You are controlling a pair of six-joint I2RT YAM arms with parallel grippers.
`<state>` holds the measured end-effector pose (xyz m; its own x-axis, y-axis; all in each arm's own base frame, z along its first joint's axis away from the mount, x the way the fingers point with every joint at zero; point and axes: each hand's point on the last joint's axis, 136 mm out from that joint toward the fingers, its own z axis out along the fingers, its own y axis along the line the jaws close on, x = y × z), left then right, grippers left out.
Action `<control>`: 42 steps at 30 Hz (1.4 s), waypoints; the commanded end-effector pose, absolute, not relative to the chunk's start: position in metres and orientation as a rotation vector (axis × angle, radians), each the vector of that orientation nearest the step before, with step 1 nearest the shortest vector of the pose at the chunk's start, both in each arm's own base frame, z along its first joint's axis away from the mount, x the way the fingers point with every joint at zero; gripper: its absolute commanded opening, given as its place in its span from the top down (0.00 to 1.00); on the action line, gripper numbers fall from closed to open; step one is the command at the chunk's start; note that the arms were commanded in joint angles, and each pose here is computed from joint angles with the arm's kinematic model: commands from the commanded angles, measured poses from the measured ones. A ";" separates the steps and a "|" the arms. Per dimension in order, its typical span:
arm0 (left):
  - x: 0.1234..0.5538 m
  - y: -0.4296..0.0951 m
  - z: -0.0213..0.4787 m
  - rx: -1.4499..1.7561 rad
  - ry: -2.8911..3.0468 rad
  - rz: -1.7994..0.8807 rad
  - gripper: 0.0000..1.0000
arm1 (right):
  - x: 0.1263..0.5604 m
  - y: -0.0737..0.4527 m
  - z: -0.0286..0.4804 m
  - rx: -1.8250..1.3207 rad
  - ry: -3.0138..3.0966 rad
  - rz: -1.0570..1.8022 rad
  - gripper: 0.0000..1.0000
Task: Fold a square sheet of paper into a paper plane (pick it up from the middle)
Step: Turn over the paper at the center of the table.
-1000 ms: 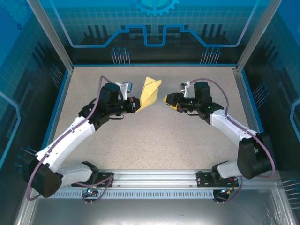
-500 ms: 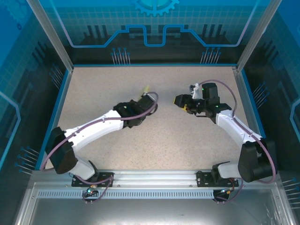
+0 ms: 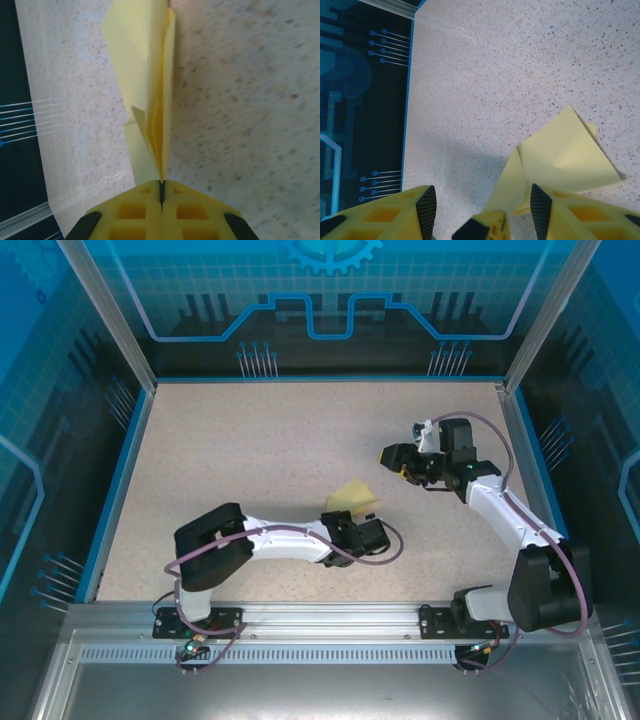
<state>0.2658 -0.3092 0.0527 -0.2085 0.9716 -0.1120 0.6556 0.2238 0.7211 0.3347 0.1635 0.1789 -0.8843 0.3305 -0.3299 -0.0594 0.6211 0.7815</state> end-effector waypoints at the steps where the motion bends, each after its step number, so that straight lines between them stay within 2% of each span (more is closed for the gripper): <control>1: 0.263 -0.318 0.036 1.525 1.912 0.751 0.94 | 0.325 0.158 0.153 0.259 2.471 1.179 0.47; 3: 0.258 -0.326 0.029 1.547 1.907 0.738 0.91 | 0.325 0.158 0.149 0.260 2.476 1.180 0.51; 8: 0.255 -0.335 0.028 1.533 1.930 0.678 0.70 | 0.316 0.160 0.138 0.265 2.511 1.183 0.53; 12: 0.244 -0.344 0.038 1.487 2.015 0.513 0.52 | 0.306 0.163 0.121 0.291 2.558 1.182 0.64; 17: 0.227 -0.348 0.062 1.422 2.121 0.304 0.36 | 0.297 0.170 0.105 0.286 2.599 1.178 0.71; 20: 0.217 -0.347 0.081 1.382 2.199 0.168 0.31 | 0.294 0.177 0.101 0.268 2.615 1.172 0.75; 26: 0.202 -0.333 0.137 1.201 2.377 -0.225 0.29 | 0.290 0.195 0.108 0.204 2.618 1.150 0.79; 32: 0.221 -0.282 0.169 0.789 2.532 -0.496 0.30 | 0.282 0.232 0.119 0.098 2.626 1.160 0.82; 38: 0.250 -0.213 0.165 0.319 2.604 -0.517 0.30 | 0.274 0.280 0.126 -0.052 2.647 1.131 0.82; 42: 0.261 -0.183 0.148 0.120 2.650 -0.513 0.29 | 0.270 0.303 0.112 -0.106 2.697 1.076 0.83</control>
<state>0.2661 -0.1929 0.1595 -0.8534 0.1074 -0.5101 0.2733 0.9254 -0.2625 0.2670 0.2926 0.1206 -0.9702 0.0236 -0.2412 -0.1583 0.6918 0.7046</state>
